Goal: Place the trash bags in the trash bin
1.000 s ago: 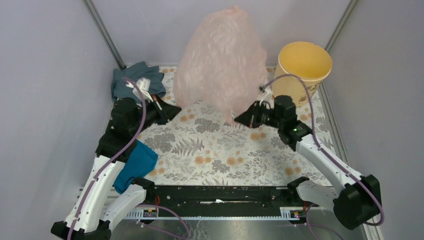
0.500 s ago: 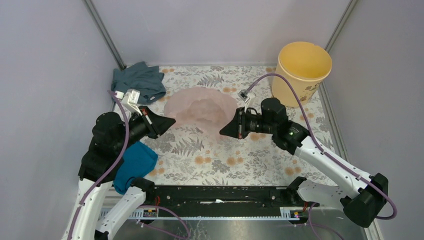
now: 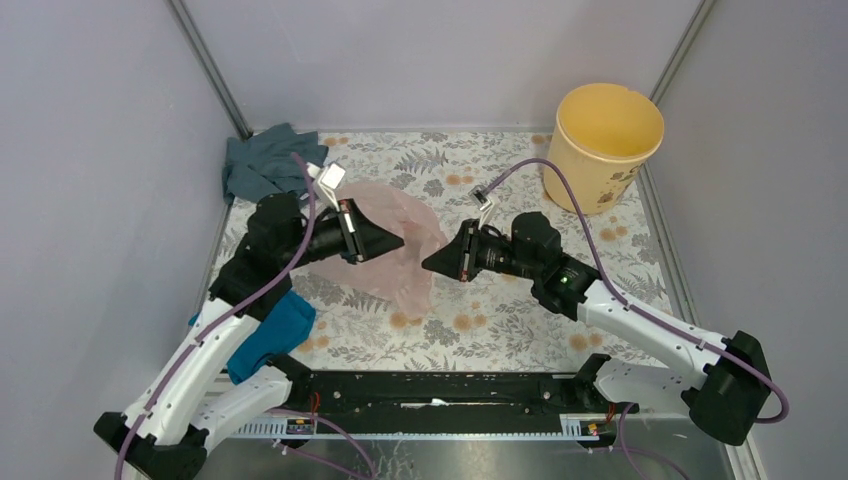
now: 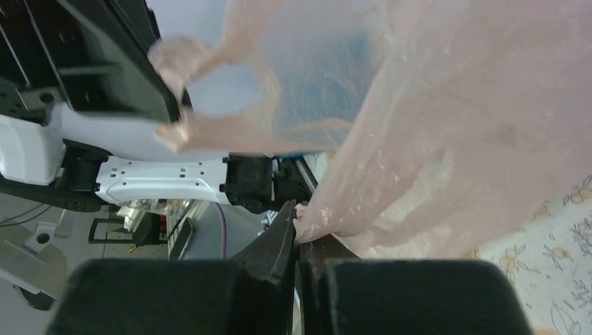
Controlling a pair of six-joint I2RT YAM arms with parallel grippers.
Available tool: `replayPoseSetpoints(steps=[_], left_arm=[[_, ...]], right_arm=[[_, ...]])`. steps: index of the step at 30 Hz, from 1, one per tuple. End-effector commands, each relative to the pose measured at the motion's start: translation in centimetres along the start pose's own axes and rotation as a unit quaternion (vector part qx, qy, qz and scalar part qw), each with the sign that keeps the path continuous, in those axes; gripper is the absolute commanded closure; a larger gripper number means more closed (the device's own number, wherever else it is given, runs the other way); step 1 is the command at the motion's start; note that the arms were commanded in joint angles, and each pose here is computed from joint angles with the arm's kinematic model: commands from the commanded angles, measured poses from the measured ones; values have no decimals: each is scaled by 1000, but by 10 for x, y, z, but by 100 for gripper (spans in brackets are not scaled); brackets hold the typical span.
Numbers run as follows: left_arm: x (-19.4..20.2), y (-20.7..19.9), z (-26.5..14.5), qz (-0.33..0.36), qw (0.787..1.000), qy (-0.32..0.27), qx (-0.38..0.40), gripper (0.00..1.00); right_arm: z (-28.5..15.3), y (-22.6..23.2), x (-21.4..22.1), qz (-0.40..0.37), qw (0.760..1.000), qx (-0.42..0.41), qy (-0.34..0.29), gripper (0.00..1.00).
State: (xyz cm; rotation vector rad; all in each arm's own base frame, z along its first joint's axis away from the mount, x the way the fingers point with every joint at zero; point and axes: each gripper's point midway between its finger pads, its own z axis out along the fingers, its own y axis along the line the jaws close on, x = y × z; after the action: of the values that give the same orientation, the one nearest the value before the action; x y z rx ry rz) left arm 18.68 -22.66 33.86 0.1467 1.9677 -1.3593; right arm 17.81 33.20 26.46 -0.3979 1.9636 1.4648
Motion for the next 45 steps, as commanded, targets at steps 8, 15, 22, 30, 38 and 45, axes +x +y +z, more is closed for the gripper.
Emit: replayPoseSetpoints(steps=[8, 15, 22, 30, 38, 45], left_arm=[[-6, -4, 48, 11, 999, 28, 37, 100], [-11, 1, 54, -7, 999, 20, 24, 100], [-9, 3, 55, -21, 999, 25, 21, 100], [-10, -2, 57, -26, 999, 32, 30, 100], [-15, -6, 56, 7, 999, 39, 24, 88], [-43, 1, 24, 100, 993, -38, -52, 1]], right_arm=[[6, 17, -58, -109, 989, 3, -98, 81], [9, 15, -56, -160, 984, 4, -81, 65], [10, 9, -47, -170, 983, 3, -68, 42], [21, 3, -47, -160, 985, 5, -65, 35], [32, 3, -58, -124, 988, 5, -90, 85], [18, -5, -86, 23, 981, 59, -181, 100]])
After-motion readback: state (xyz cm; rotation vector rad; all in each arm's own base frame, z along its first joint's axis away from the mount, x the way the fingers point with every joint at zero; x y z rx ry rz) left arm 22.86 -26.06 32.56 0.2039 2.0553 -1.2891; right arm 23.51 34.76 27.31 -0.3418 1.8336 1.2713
